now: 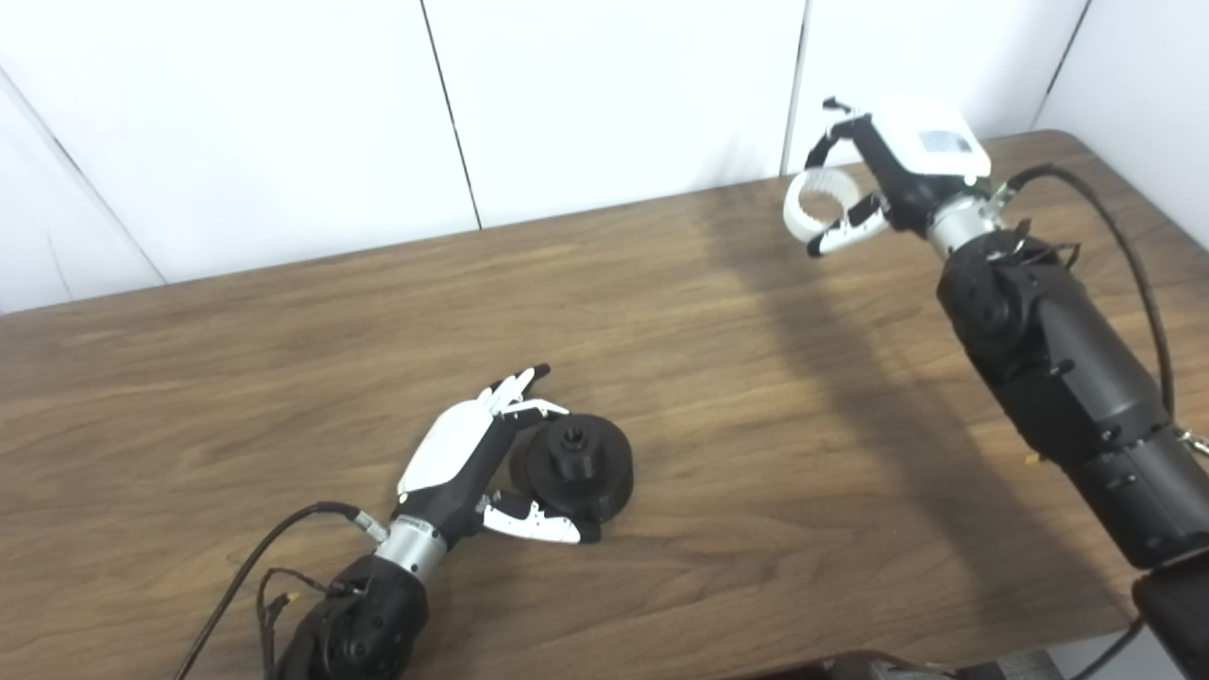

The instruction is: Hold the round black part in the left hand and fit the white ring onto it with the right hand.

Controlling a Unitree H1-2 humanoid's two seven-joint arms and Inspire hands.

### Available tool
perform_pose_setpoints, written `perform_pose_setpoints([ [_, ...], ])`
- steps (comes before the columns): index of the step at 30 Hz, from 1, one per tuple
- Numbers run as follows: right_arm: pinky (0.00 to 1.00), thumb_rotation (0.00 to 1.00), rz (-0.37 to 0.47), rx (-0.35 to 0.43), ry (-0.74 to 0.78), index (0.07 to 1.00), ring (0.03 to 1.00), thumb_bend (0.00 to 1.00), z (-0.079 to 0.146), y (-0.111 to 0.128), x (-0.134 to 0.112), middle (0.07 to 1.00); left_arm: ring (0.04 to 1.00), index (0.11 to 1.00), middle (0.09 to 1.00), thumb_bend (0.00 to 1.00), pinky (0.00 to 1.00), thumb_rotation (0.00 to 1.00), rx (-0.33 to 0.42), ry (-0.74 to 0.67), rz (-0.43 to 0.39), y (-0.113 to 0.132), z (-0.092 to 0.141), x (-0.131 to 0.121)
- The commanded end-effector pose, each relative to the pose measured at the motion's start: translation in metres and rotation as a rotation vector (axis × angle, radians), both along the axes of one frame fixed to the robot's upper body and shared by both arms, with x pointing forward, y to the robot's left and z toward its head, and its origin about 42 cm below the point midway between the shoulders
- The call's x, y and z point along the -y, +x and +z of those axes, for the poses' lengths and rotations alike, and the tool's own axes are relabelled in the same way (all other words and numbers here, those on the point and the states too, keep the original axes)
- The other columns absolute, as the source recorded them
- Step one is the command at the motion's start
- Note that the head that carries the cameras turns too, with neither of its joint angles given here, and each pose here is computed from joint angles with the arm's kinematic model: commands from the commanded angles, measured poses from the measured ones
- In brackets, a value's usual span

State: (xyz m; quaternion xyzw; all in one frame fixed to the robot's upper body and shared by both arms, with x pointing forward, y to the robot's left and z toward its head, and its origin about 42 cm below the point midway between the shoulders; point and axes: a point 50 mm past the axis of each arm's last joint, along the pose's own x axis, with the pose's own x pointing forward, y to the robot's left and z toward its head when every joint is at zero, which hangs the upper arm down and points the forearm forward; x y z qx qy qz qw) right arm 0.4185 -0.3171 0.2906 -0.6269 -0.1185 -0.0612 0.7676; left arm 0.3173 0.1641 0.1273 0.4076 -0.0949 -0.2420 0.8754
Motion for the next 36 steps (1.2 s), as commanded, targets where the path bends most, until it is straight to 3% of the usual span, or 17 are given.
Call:
perform_pose_setpoints([
  [1,0.85,0.15,0.024,0.077,-0.014,0.493,0.865,0.52,0.028,-0.002,0.003,0.882,1.000,0.642,1.000,0.98,1.00,0.35,0.057,-0.003,-0.010,0.008,0.013,0.007],
  [12,0.86,0.15,0.080,0.092,0.027,0.492,0.840,0.52,0.022,-0.005,0.004,0.873,1.000,0.635,1.000,0.99,1.00,0.37,0.065,-0.011,-0.008,0.009,0.015,0.019],
  [20,0.85,0.15,0.166,0.111,0.028,0.491,0.839,0.52,0.021,-0.022,-0.015,0.869,1.000,0.641,1.000,0.98,1.00,0.38,0.058,-0.007,-0.013,0.010,0.015,0.019],
  [26,0.82,0.15,0.299,0.123,0.054,0.491,0.830,0.52,0.020,-0.052,-0.042,0.862,1.000,0.642,1.000,0.98,1.00,0.38,0.057,-0.007,-0.009,0.012,0.016,0.019],
  [32,0.88,0.16,0.380,0.106,0.093,0.492,0.837,0.52,0.016,-0.085,-0.069,0.861,1.000,0.646,1.000,0.98,1.00,0.38,0.056,0.001,-0.007,0.014,0.017,0.019],
  [36,0.83,0.15,0.446,0.109,0.104,0.492,0.838,0.52,0.012,-0.101,-0.084,0.862,1.000,0.645,1.000,0.98,1.00,0.37,0.056,-0.001,-0.006,0.015,0.018,0.019],
])
